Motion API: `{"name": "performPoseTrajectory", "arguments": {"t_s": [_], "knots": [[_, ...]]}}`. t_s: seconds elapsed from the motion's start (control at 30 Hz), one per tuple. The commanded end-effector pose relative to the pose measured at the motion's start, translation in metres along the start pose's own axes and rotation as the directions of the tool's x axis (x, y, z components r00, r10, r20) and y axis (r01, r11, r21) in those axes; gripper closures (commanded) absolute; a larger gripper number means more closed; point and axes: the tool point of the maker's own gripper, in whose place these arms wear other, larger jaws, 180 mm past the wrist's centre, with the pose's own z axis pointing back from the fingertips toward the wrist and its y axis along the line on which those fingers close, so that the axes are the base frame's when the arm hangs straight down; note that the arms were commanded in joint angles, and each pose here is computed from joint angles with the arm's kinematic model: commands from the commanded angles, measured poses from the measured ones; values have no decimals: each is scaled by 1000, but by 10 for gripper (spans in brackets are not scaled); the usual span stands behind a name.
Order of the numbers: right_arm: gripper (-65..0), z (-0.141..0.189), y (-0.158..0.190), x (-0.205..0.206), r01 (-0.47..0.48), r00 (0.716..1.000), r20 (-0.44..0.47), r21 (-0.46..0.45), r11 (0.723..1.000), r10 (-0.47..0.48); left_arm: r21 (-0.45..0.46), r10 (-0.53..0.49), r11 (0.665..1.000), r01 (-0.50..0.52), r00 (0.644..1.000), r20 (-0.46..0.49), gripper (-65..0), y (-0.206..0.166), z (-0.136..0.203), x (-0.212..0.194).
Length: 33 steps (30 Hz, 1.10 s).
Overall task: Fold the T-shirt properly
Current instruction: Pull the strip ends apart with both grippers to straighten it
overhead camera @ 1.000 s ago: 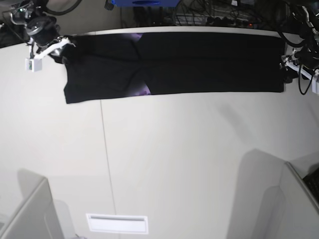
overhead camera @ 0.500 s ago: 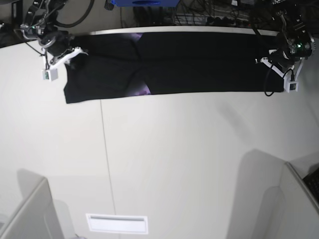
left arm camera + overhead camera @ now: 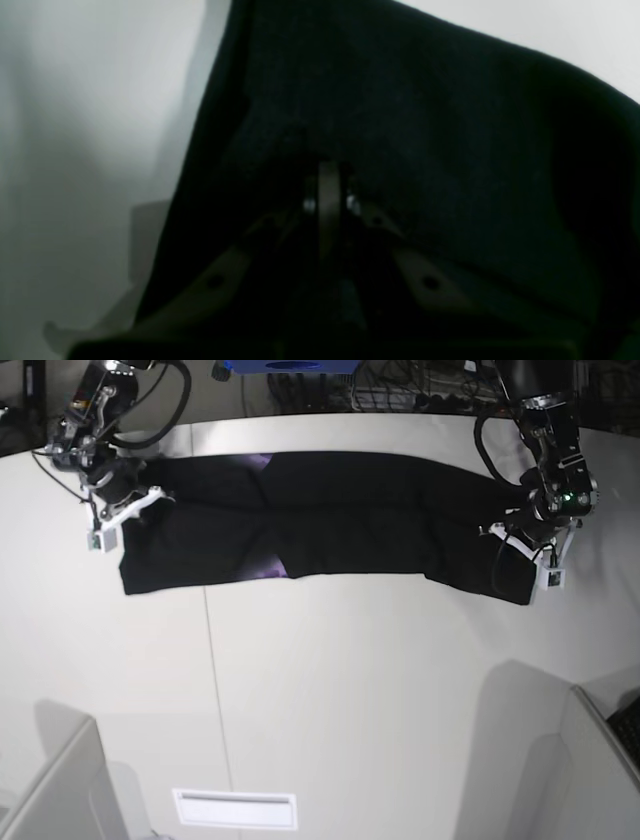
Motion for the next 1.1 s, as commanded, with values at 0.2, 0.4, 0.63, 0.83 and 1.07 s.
{"name": "performPoseTrajectory", "arguments": {"t_s": [0.2, 0.4, 0.63, 0.83, 1.07], "knots": [[0, 8, -34, 14, 65, 997, 42, -91, 994, -61, -9, -42, 999, 41, 997, -57, 0, -12, 12, -2], [0, 14, -27, 24, 47, 996, 75, -86, 995, -41, 25, -48, 999, 47, 998, 40, 0, -7, 35, 25], [0, 53, -6, 66, -42, 974, 216, -116, 992, 67, 73, 0, 997, -8, 993, 120, 0, 21, 78, 47], [0, 63, 8, 66, -119, 973, 184, -113, 987, 138, -58, 100, 994, -89, 968, 232, 0, 42, 110, 47], [0, 59, 20, 55, -149, 974, 164, -76, 986, 160, -98, 190, 980, -173, 957, 218, -545, 52, 103, 37]]}}
